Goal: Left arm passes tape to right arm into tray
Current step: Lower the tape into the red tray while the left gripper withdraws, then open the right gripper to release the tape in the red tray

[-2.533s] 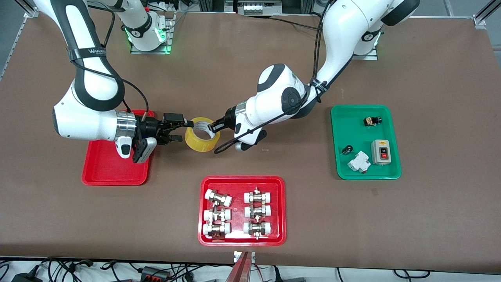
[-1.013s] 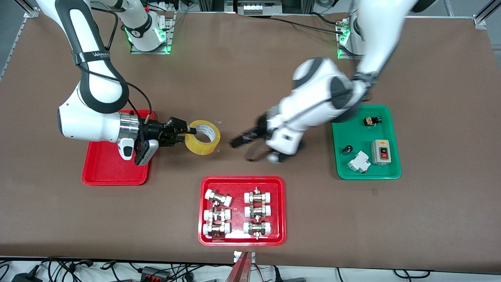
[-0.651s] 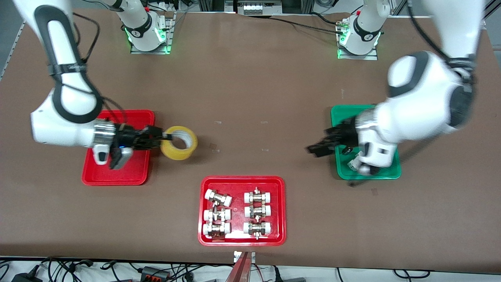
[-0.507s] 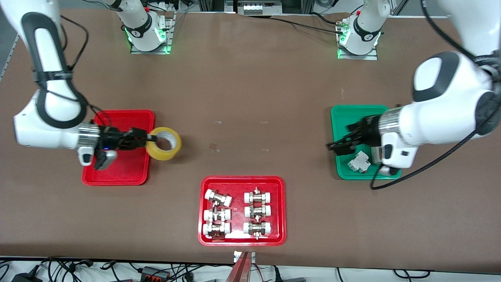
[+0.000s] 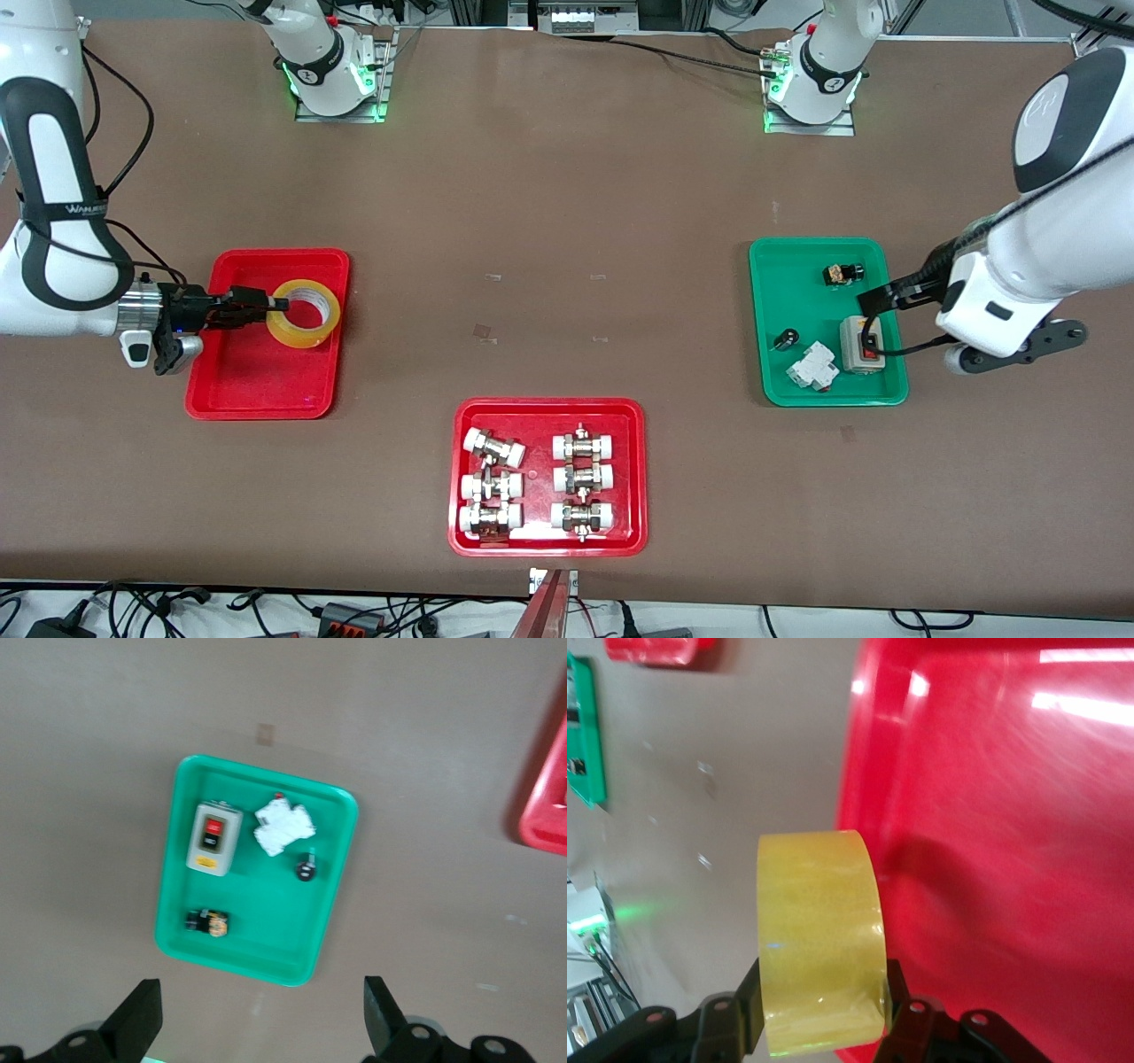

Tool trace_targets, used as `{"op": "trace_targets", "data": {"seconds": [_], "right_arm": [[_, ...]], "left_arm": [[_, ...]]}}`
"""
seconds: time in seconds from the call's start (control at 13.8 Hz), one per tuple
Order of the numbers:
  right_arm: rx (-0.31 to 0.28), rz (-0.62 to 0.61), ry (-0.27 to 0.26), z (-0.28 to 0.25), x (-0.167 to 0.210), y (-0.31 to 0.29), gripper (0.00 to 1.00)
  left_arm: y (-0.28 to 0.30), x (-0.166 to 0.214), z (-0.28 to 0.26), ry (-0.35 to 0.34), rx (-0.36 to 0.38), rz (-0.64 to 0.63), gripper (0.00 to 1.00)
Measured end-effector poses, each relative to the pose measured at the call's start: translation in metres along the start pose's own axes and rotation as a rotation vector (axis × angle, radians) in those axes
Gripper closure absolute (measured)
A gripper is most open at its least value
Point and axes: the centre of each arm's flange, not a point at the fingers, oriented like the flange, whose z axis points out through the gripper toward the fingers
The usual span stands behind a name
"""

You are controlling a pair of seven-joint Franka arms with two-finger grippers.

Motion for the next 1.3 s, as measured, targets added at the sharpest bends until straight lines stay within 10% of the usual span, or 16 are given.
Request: {"op": "trace_targets", "data": {"seconds": [0.14,0.51,0.94,1.3], "right_arm": [[-0.006,-0.001,-0.025,0.006,-0.008,0.017,0.45],[-0.186,-0.118,-0.132,-0.007,0.008,0.004,0.01],[-0.470,-0.236,-0.205,-0.038,0.038,-0.076,0.00],[-0.499,-0.207,-0.192,-0.048,0.037,-0.082,0.00]], "left_arm": [[0.001,-0.014,0.004,0.028,0.021,0.018,0.00],[-0.018,-0.047,0.016,0.125,0.032,0.058,0.00],[-0.034,-0.060,0.003,0.096,0.036,0.072,0.00],[-0.029,-0.067,-0.001,0.072,-0.014,0.073,0.00]]}}
